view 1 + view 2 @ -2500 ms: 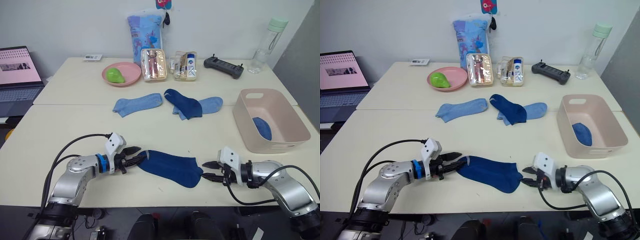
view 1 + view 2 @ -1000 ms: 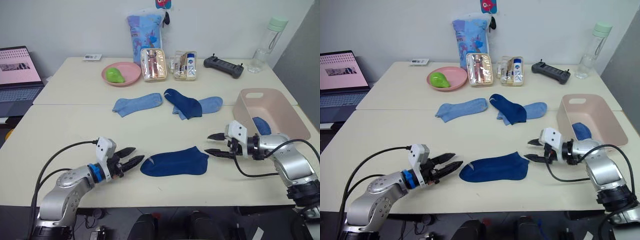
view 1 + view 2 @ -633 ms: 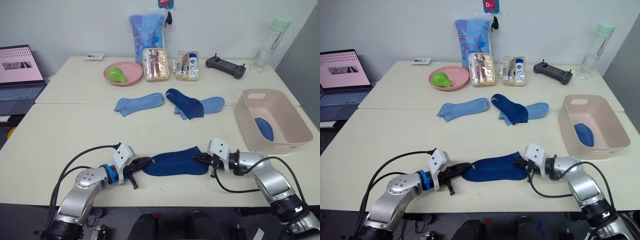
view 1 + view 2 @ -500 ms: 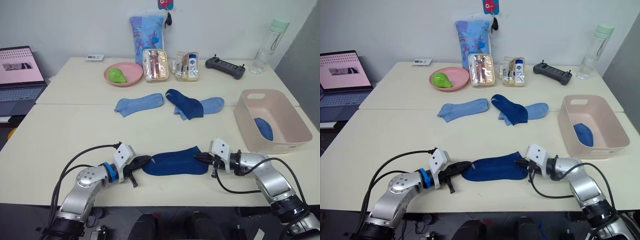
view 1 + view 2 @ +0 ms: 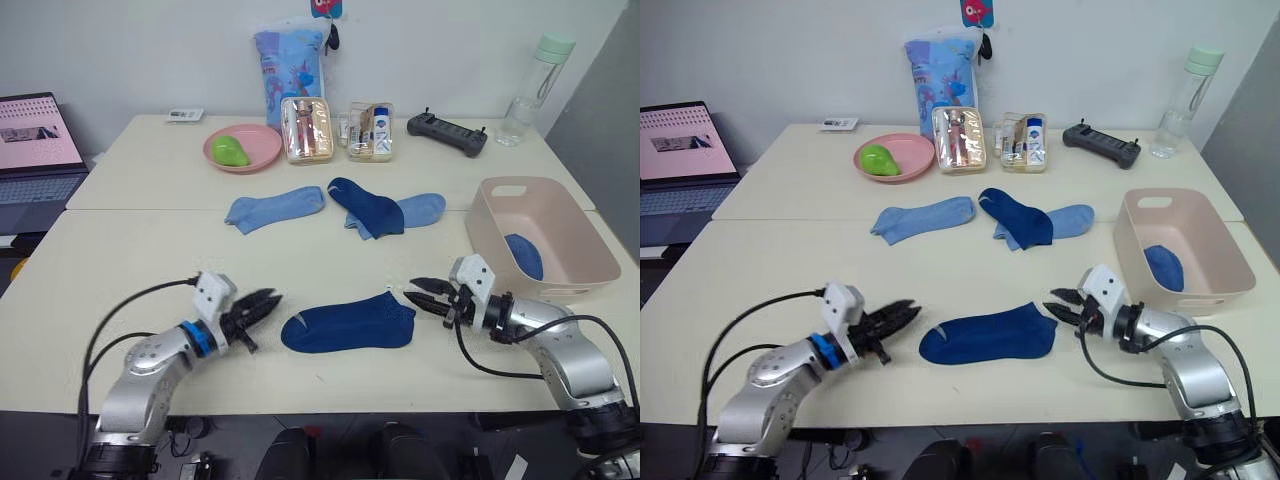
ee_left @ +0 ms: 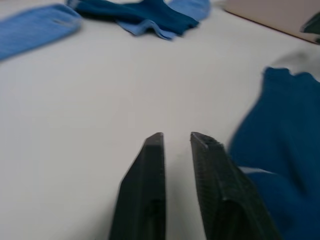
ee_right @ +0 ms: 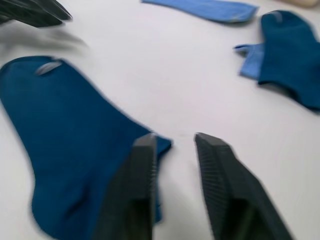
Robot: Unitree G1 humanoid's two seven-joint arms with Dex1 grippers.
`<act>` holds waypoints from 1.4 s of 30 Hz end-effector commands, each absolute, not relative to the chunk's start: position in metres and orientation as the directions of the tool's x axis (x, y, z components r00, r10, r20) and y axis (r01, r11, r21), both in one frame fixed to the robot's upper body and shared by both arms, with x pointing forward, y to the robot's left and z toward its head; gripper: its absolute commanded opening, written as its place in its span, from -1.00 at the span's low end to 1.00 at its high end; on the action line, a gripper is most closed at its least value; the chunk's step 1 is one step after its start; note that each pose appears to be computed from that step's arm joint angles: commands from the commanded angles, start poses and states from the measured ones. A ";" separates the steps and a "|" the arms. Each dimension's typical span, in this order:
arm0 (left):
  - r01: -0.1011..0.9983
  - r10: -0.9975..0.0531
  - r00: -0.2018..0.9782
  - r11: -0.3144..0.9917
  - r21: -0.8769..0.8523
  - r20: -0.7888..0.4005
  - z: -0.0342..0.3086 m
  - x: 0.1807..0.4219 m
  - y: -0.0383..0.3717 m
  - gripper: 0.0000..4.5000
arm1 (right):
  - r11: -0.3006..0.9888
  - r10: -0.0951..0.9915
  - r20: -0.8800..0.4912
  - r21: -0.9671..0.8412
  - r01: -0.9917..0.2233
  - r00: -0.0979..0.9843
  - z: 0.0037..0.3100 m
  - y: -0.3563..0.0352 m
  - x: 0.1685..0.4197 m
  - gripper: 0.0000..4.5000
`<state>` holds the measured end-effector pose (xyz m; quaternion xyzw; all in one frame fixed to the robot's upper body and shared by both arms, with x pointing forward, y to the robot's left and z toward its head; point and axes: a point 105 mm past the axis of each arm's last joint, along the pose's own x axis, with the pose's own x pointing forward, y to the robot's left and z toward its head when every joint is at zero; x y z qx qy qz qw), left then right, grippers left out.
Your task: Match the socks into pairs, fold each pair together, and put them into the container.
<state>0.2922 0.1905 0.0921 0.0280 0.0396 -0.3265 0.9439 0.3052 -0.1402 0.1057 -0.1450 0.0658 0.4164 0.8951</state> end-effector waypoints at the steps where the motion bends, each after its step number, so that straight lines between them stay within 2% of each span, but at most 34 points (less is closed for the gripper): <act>1: 0.516 -0.517 0.856 0.854 0.068 -0.009 0.110 0.299 0.206 0.00 | 0.677 0.660 -0.168 -0.288 -0.677 0.732 0.118 -0.146 0.318 0.23; 3: 0.469 -0.471 0.882 0.880 0.076 0.005 0.111 0.300 0.211 0.28 | 0.716 0.624 -0.133 -0.297 -0.632 0.770 0.120 -0.143 0.324 0.53; 6: 0.481 -0.482 0.876 0.873 0.082 -0.011 0.107 0.298 0.205 0.74 | 0.722 0.607 -0.125 -0.324 -0.611 0.784 0.119 -0.137 0.331 1.00; 8: 0.498 -0.499 0.867 0.862 0.097 -0.017 0.106 0.298 0.199 0.98 | 0.724 0.591 -0.124 -0.354 -0.592 0.797 0.120 -0.134 0.339 1.00; 10: 0.507 -0.511 0.860 0.855 0.105 0.005 0.114 0.300 0.194 0.98 | 0.707 0.590 -0.136 -0.388 -0.591 0.796 0.121 -0.129 0.347 1.00; 13: 0.585 -0.595 0.803 0.799 0.137 0.041 0.132 0.300 0.177 0.98 | 0.704 0.594 -0.125 -0.397 -0.589 0.795 0.133 -0.116 0.365 1.00; 16: 0.671 -0.681 0.732 0.728 0.138 0.029 0.140 0.293 0.157 0.98 | 0.663 0.611 -0.173 -0.422 -0.619 0.773 0.131 -0.103 0.381 1.00; 19: 0.674 -0.689 0.723 0.720 0.169 0.054 0.154 0.297 0.149 0.98 | 0.667 0.547 -0.184 -0.494 -0.558 0.816 0.134 -0.105 0.407 1.00; 22: 0.661 -0.684 0.722 0.727 0.185 0.106 0.170 0.301 0.142 0.98 | 0.601 0.511 -0.216 -0.603 -0.525 0.832 0.130 -0.105 0.425 1.00; 31: 0.687 -0.708 0.694 0.706 0.172 0.131 0.180 0.295 0.125 0.98 | 0.573 0.463 -0.219 -0.665 -0.479 0.859 0.124 -0.109 0.447 1.00; 33: 0.682 -0.702 0.700 0.711 0.172 0.130 0.180 0.295 0.126 1.00 | 0.575 0.469 -0.218 -0.660 -0.483 0.856 0.125 -0.107 0.449 0.83; 35: 0.681 -0.702 0.700 0.712 0.171 0.130 0.180 0.295 0.126 1.00 | 0.571 0.476 -0.222 -0.658 -0.491 0.851 0.124 -0.105 0.450 0.58; 42: 0.682 -0.704 0.698 0.709 0.177 0.128 0.181 0.296 0.125 1.00 | 0.563 0.477 -0.223 -0.665 -0.490 0.850 0.122 -0.098 0.453 -0.54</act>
